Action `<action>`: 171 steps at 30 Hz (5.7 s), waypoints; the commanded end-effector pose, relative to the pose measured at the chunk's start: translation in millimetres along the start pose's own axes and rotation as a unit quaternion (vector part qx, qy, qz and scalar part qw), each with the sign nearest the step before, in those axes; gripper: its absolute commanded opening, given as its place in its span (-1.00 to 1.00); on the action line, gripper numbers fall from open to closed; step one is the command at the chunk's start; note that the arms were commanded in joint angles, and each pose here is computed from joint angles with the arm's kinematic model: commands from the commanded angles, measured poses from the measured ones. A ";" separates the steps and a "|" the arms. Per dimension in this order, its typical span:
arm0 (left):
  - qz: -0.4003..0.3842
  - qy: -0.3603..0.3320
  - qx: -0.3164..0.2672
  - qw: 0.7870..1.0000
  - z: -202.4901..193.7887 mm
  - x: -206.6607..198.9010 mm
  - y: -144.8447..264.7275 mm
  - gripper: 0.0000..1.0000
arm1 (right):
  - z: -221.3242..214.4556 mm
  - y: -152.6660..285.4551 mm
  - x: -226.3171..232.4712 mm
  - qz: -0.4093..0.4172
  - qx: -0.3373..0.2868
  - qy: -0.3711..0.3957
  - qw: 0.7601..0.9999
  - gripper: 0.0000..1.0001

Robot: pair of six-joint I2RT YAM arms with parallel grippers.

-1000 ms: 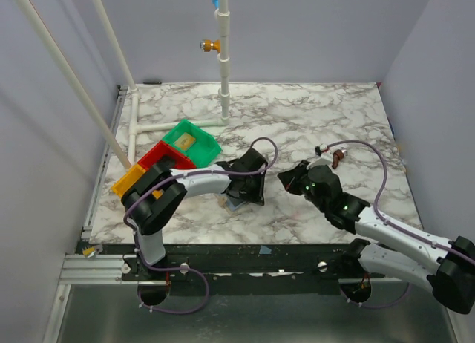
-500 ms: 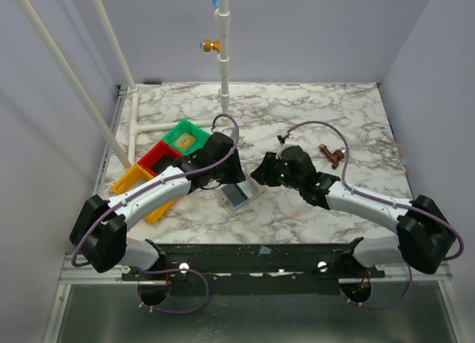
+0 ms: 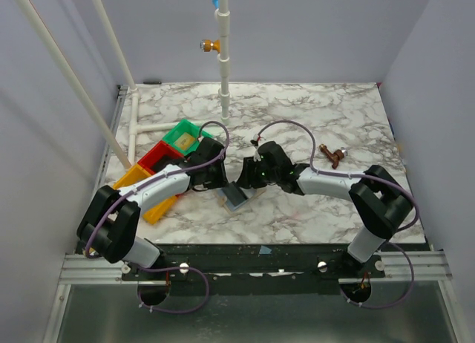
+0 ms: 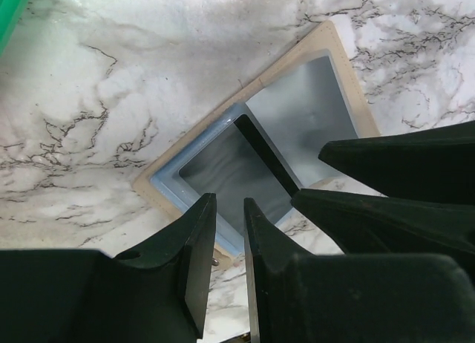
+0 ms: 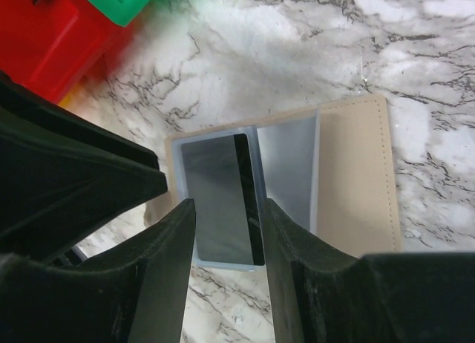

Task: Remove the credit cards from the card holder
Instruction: Remove the credit card from the card holder.

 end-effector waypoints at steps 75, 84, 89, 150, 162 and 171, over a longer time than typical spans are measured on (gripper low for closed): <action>-0.001 -0.046 0.052 0.998 -25.9 7.8 -32.6 -0.85 | -47.5 5.1 -6.1 -0.038 0.023 -0.115 0.992 -0.26; 0.029 -0.041 0.062 0.997 -31.3 18.3 -47.9 -0.95 | -48.3 5.0 -9.0 -0.046 0.023 -0.117 0.992 -0.33; 0.038 -0.041 0.064 0.996 -32.8 21.4 -49.8 -1.00 | -50.2 8.6 -20.0 -0.041 0.023 -0.136 0.990 -0.33; 0.047 -0.030 0.083 0.995 -36.3 24.7 -56.4 -1.00 | -76.8 2.0 -41.7 0.067 0.015 -0.264 0.962 -0.55; 0.049 -0.028 0.086 0.995 -38.3 27.3 -58.3 -1.00 | -79.4 5.6 -44.6 0.069 0.007 -0.275 0.959 -0.99; 0.056 -0.026 0.086 0.994 -38.1 29.5 -58.5 -1.00 | -82.4 9.7 -50.0 0.055 0.000 -0.278 0.959 -0.99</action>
Point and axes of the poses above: each gripper's point midway between its finger pads, its own y axis back along the fingers, its own x axis along the line the jaws close on, z = x × y, the point moved 9 cm from there along y, back along the fingers, and after that the axes turned 13 degrees about y, right-handed, at the moved point
